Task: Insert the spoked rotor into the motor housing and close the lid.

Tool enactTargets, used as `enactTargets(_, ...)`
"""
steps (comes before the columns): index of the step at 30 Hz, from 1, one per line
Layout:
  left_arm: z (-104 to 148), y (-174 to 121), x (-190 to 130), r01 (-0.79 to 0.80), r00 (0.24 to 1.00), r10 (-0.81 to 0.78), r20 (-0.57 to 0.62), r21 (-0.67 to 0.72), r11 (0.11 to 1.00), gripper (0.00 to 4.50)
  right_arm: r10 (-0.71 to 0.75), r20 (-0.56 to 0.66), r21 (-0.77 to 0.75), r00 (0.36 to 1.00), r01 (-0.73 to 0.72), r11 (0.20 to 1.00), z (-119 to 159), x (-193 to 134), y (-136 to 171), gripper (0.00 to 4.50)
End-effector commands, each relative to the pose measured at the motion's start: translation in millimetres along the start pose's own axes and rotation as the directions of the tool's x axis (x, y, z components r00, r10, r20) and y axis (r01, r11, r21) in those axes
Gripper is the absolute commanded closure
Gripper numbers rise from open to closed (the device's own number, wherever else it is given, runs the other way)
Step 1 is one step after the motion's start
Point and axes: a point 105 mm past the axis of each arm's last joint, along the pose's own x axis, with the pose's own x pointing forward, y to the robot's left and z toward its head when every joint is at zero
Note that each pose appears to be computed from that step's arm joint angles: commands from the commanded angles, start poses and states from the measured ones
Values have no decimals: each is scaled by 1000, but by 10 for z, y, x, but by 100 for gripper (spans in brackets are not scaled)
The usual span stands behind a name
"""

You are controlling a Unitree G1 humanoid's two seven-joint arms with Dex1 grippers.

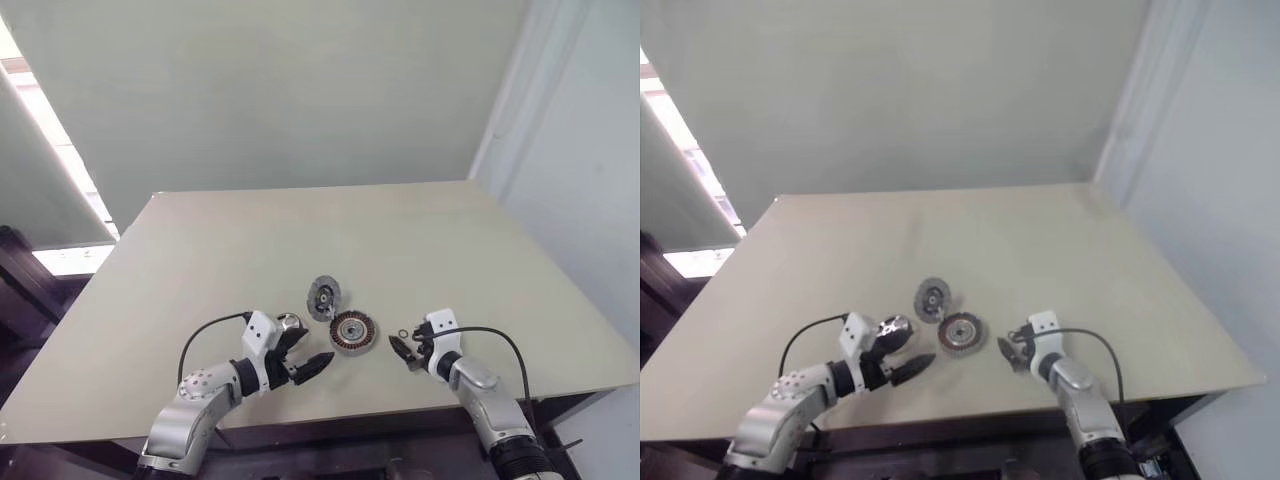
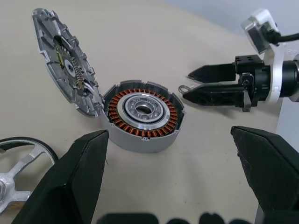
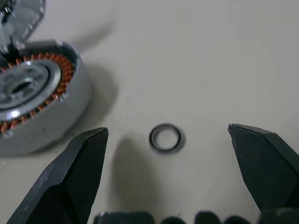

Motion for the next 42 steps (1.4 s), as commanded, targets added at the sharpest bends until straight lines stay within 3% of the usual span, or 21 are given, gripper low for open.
enactTargets(1, 119, 1, 16, 8, 999, -9, 32, 40, 999, 2, 14, 33, -22, 999, -13, 1000, 122, 59, 34, 0)
enactTargets(10, 127, -2, 25, 10, 999, -11, 33, 45, 999, 2, 25, 19, -31, 1000, -24, 999, 101, 119, 61, 0)
enactTargets(11, 128, -3, 26, 10, 999, -11, 33, 45, 999, 1, 29, 16, -34, 999, -29, 999, 97, 124, 73, 17)
enactTargets(13, 129, -4, 28, 10, 999, -11, 34, 44, 999, 0, 36, 8, -35, 999, -36, 999, 84, 129, 91, 58)
enactTargets(22, 118, 1, 28, 6, 999, -8, 34, 41, 999, 0, 39, -25, -35, 999, -40, 999, 20, 93, 83, 375)
enactTargets(28, 122, 3, 45, 11, 999, -12, 34, 40, 999, 0, 23, 13, -40, 1000, -22, 999, 88, 80, 56, 379)
enactTargets(35, 138, 50, 52, 7, 999, -9, 33, 44, 999, 0, -29, 124, -7, 992, 30, 1000, 382, 92, -10, 379)
enactTargets(42, 150, 85, 64, 1, 999, -2, 37, 46, 999, 0, 7, 194, -33, 981, 0, 999, 671, 101, 127, 379)
